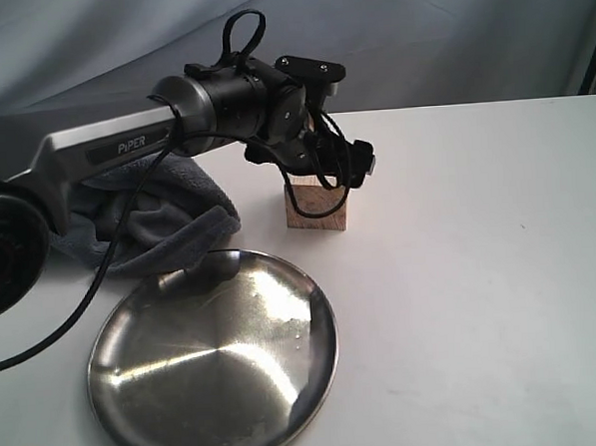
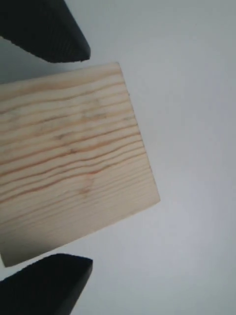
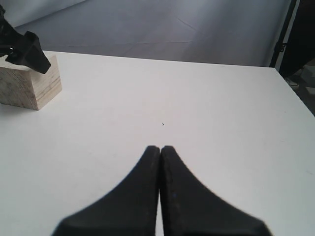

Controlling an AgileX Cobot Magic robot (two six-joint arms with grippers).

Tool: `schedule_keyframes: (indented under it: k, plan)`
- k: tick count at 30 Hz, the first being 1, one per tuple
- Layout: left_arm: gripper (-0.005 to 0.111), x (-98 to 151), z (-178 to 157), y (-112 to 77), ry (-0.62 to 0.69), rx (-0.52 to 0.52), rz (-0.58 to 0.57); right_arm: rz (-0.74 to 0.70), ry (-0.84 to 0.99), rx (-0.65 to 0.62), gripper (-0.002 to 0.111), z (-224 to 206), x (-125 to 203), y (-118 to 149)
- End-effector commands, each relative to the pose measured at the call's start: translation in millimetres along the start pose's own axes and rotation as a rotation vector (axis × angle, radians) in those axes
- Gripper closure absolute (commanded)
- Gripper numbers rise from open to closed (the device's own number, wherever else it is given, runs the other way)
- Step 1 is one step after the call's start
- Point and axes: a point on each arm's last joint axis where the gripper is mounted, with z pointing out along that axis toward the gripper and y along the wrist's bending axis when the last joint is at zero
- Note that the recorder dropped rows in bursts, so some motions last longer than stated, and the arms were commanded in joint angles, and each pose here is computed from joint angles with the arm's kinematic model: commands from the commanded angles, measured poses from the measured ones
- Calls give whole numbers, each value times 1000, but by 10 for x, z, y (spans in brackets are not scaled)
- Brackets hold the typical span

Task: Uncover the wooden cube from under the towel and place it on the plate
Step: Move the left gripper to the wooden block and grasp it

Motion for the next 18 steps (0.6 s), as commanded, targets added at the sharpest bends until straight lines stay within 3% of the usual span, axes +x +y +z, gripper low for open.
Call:
schedule_keyframes:
  k: [1, 9, 11, 15, 18]
  plan:
    - [4, 16, 40, -6, 5, 9, -4, 4, -1, -3, 108, 1, 9, 2]
    - [4, 53, 148, -27, -9, 28, -21, 4, -1, -3, 108, 1, 9, 2]
    - [10, 31, 156, -35, -38, 37, -23, 4, -1, -3, 108, 1, 9, 2]
    - [43, -2, 154, -43, -74, 47, -23, 4, -1, -3, 108, 1, 9, 2]
    - [85, -3, 154, -40, -75, 43, -14, 4, -1, -3, 108, 1, 9, 2]
